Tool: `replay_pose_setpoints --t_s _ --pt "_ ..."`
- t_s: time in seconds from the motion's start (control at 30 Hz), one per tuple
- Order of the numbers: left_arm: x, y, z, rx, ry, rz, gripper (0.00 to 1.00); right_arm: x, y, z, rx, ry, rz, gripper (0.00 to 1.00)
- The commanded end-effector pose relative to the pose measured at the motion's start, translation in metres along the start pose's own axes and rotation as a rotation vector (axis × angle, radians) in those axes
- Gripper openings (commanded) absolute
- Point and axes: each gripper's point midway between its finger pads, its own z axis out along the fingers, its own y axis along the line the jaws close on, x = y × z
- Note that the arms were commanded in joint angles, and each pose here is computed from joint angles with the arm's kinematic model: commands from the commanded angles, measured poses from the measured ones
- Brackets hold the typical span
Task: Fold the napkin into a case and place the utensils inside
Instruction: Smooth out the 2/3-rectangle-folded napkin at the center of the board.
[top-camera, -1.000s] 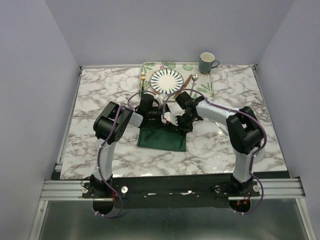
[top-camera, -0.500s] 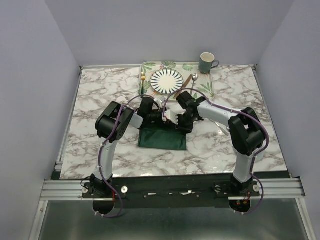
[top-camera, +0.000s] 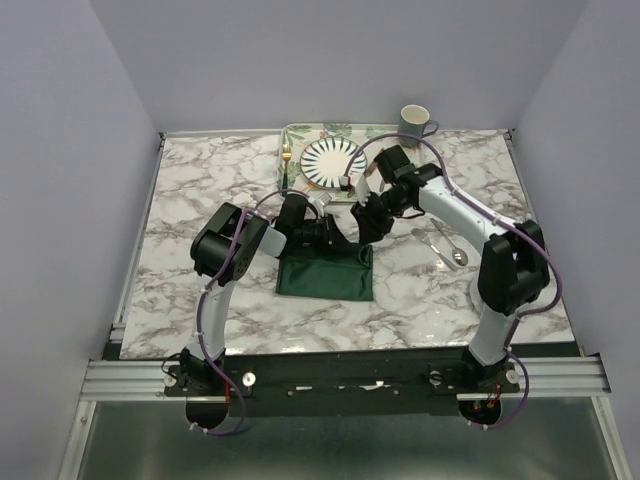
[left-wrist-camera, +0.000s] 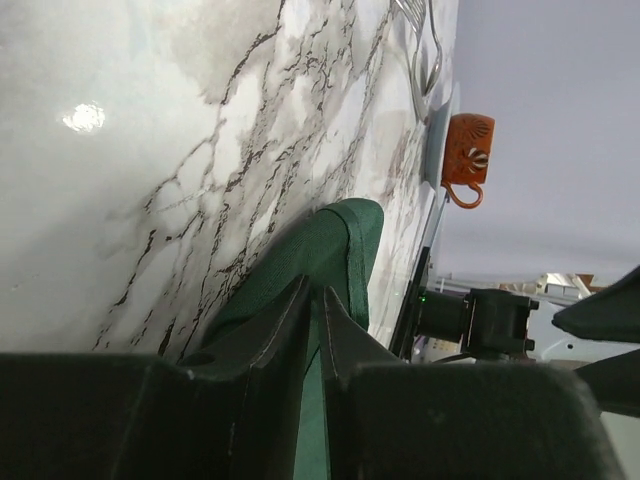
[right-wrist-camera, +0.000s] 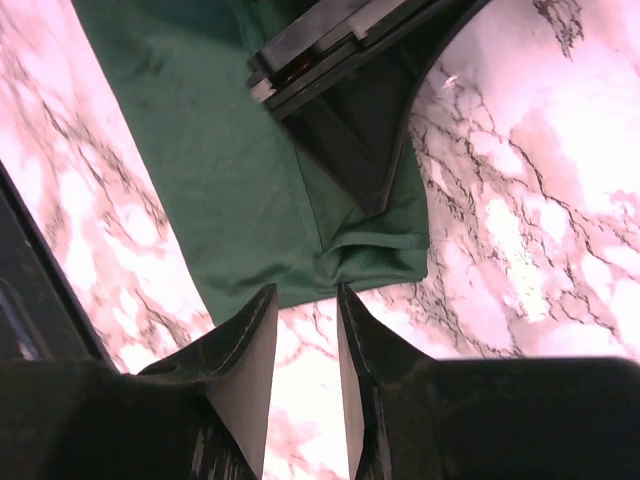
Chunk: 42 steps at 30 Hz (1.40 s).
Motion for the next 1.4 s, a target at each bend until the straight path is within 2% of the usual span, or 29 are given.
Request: replay_pose_setpoints --t_s 0.0,0.13,0.37,0.8,0.9,1.03,1.1,1.3,1.37 --pt "0.016 0.049 0.000 -0.133 0.011 -0.068 0.27 -0.017 0.003 0.015 -0.124 -0.055 0.277 0.37" --pt "0.017 0.050 0.000 -0.137 0.012 -0.069 0.29 -0.014 -0.007 0.033 -0.125 -0.042 0.354 0.37" --pt "0.018 0.051 0.000 -0.137 0.017 -0.070 0.29 0.020 -0.009 0.050 -0.071 0.053 0.504 0.39" --pt "0.017 0.054 0.002 -0.139 0.016 -0.074 0.29 0.051 -0.017 0.063 0.003 0.123 0.569 0.44" --pt "0.016 0.053 0.002 -0.139 0.013 -0.073 0.30 0.055 -0.018 0.065 0.010 0.134 0.584 0.43" --pt "0.016 0.053 0.003 -0.139 0.013 -0.073 0.32 0.062 -0.020 0.066 0.013 0.148 0.600 0.30" --pt "0.017 0.054 0.003 -0.140 0.014 -0.076 0.33 0.065 -0.021 0.065 0.009 0.150 0.619 0.27" --pt "0.016 0.053 0.001 -0.138 0.011 -0.079 0.36 0.067 -0.021 0.064 -0.024 0.143 0.646 0.31" --pt "0.017 0.054 0.001 -0.138 0.011 -0.079 0.36 0.067 -0.020 0.064 -0.029 0.143 0.646 0.27"
